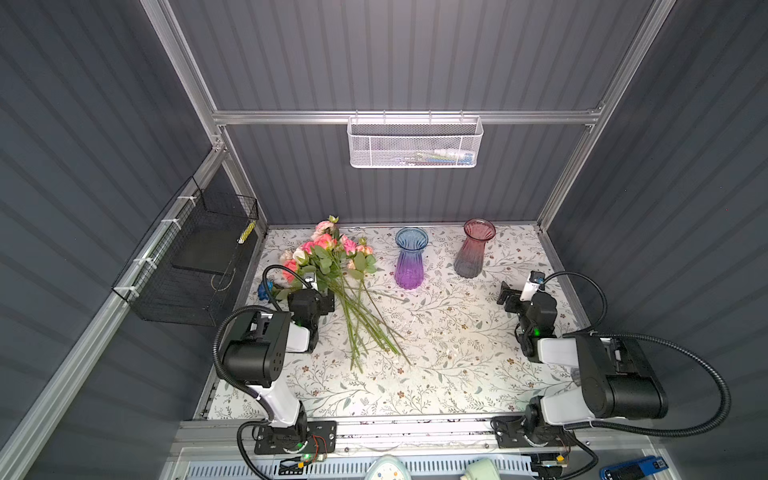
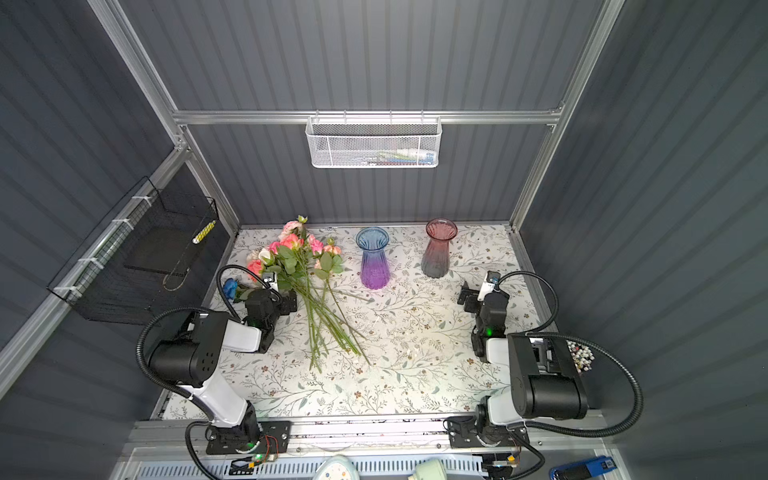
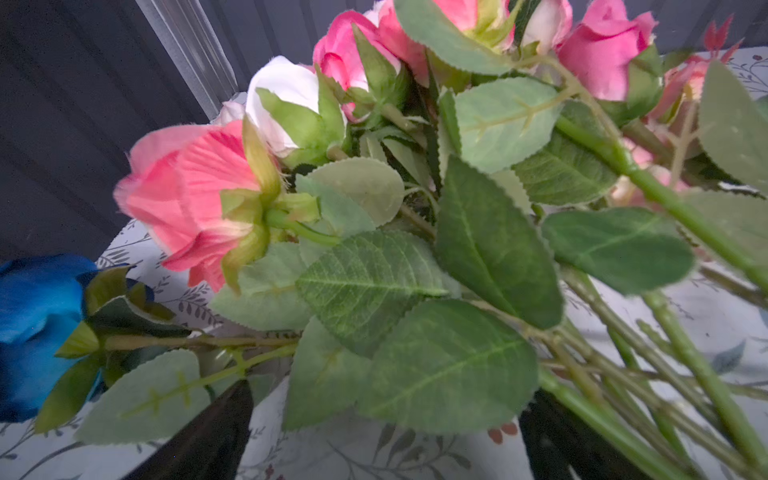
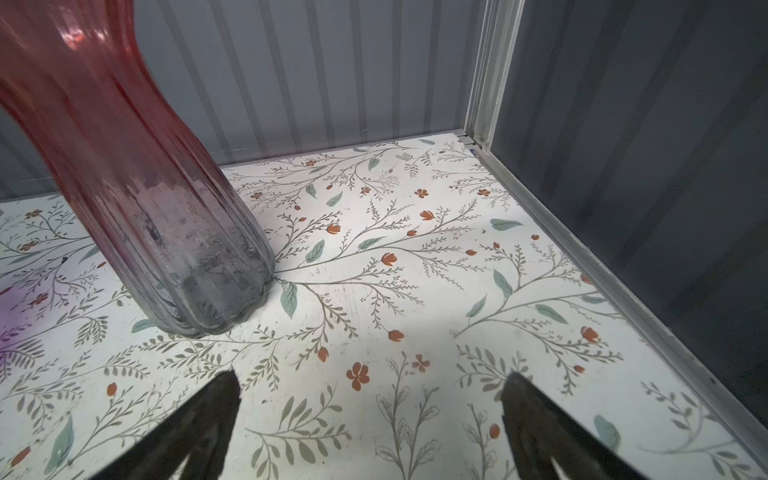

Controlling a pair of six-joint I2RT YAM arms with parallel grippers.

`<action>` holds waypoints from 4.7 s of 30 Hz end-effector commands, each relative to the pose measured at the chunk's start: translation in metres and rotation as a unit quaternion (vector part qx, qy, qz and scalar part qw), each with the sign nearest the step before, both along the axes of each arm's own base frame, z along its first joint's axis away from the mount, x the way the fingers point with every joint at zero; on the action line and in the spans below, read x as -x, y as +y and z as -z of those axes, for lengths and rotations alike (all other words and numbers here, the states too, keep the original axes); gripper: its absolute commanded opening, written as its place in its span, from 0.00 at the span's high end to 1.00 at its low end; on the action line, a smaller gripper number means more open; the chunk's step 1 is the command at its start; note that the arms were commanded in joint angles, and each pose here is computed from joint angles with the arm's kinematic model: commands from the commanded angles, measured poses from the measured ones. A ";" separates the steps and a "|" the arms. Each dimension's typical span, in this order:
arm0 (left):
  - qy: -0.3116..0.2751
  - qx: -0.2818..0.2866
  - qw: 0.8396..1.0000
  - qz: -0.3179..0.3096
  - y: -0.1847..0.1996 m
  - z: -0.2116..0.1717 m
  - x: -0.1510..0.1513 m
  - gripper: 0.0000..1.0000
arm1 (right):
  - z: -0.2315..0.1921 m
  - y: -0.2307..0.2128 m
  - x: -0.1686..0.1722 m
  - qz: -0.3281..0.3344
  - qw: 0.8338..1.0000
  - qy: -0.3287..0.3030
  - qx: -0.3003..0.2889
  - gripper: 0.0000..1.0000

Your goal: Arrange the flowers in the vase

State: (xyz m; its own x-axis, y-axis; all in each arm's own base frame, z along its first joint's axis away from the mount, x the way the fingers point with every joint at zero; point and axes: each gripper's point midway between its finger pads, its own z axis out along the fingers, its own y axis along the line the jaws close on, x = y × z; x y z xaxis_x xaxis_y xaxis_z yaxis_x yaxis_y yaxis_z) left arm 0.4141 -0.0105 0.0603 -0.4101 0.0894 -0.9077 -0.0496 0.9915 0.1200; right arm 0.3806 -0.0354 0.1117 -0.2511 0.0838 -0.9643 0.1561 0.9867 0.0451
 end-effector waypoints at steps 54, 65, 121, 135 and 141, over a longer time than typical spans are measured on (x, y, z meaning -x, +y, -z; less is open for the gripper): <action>-0.009 0.006 1.000 0.001 -0.001 -0.005 -0.002 0.01 | -0.008 0.000 -0.003 -0.001 1.000 -0.013 -0.002 0.01; -0.005 0.007 1.000 0.004 -0.001 -0.004 -0.003 0.00 | -0.007 0.000 -0.003 -0.002 1.000 -0.012 -0.003 0.01; 0.154 0.285 0.946 -0.007 -0.042 -0.188 0.098 0.16 | -0.183 0.144 -0.006 -0.102 0.938 0.264 -0.201 0.60; 0.202 0.323 0.923 0.059 -0.073 -0.169 0.090 0.17 | -0.139 0.077 -0.101 -0.014 0.932 0.335 -0.142 0.48; 0.222 0.301 0.926 0.045 -0.068 -0.156 0.088 0.19 | -0.136 0.075 -0.124 -0.020 0.930 0.336 -0.147 0.49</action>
